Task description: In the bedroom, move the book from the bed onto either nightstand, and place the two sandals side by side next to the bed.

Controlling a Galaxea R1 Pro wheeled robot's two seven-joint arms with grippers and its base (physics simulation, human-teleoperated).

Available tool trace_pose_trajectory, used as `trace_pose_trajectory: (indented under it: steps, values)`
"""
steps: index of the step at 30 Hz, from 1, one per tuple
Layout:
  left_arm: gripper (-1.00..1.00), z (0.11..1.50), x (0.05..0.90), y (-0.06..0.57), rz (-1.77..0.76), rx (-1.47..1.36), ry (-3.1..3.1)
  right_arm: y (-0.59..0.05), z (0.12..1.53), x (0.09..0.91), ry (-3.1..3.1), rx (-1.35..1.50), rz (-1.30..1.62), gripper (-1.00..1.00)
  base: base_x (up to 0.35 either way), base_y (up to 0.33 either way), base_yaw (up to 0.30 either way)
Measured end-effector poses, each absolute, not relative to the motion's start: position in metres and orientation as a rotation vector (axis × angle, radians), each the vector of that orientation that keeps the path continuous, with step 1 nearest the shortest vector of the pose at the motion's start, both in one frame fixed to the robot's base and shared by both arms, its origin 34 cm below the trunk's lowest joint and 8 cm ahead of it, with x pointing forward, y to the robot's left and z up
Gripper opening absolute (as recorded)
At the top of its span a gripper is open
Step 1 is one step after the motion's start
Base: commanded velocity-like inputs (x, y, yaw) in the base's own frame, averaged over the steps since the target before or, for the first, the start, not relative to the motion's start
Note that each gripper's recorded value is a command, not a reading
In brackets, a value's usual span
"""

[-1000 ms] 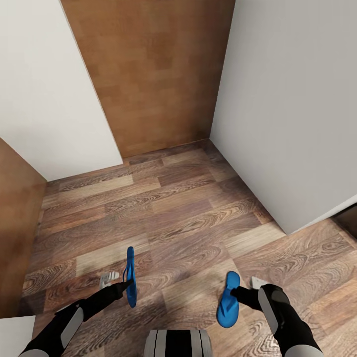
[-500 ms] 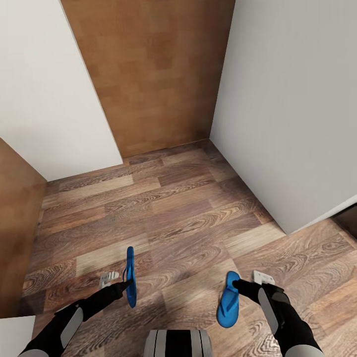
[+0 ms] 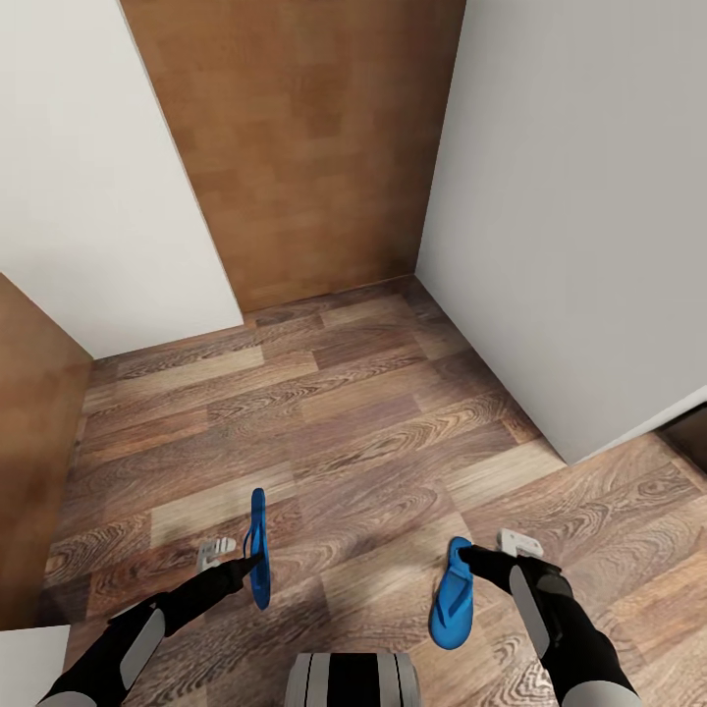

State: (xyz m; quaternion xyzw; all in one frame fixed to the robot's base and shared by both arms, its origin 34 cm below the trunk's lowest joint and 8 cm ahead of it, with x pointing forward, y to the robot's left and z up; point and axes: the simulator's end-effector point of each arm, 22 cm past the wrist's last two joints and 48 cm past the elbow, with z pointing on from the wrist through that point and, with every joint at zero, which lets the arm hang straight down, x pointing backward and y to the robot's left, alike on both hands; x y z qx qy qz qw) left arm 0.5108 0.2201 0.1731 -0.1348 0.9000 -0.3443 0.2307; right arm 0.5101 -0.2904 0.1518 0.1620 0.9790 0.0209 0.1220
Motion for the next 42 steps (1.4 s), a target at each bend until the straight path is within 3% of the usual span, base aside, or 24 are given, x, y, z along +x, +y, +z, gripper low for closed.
trace_pose_trajectory:
  steps: [9, 42]
  values:
    - [-1.00, 0.173, 0.510, 0.220, -0.947, -0.371, 2.477, -0.227, 0.152, 0.518, 2.868, 0.218, 0.140, 1.00, 0.000, 0.000, 0.000]
    - [-1.00, 0.148, 0.492, 0.220, -0.944, -0.400, 2.529, -0.224, 0.124, 0.506, 2.851, 0.206, 0.125, 1.00, 0.000, 0.000, 0.000]
